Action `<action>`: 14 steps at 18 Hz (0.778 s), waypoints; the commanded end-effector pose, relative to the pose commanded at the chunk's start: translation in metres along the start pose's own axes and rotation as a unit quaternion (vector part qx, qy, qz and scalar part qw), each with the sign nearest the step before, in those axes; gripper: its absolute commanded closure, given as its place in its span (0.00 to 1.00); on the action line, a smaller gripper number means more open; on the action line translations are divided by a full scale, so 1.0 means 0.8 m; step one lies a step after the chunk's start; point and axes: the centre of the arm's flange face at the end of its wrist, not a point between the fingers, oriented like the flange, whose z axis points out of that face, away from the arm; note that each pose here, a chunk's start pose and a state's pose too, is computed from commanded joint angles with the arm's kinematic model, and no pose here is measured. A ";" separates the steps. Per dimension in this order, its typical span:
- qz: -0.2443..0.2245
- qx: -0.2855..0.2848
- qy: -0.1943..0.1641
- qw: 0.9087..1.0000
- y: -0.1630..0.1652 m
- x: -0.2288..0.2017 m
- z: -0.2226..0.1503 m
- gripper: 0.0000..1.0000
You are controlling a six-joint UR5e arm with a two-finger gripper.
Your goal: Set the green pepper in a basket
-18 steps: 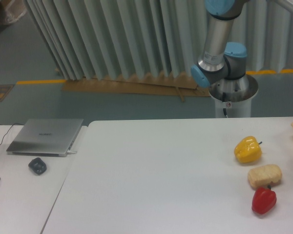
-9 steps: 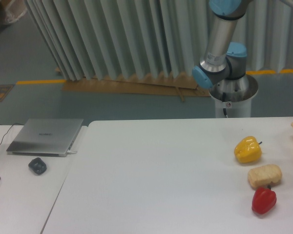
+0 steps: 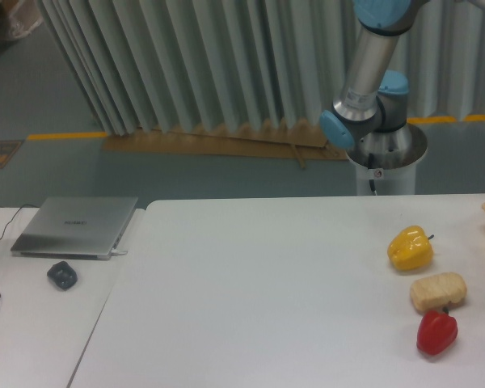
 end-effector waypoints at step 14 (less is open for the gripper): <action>-0.056 -0.010 -0.017 0.998 -0.013 -0.015 0.007 0.00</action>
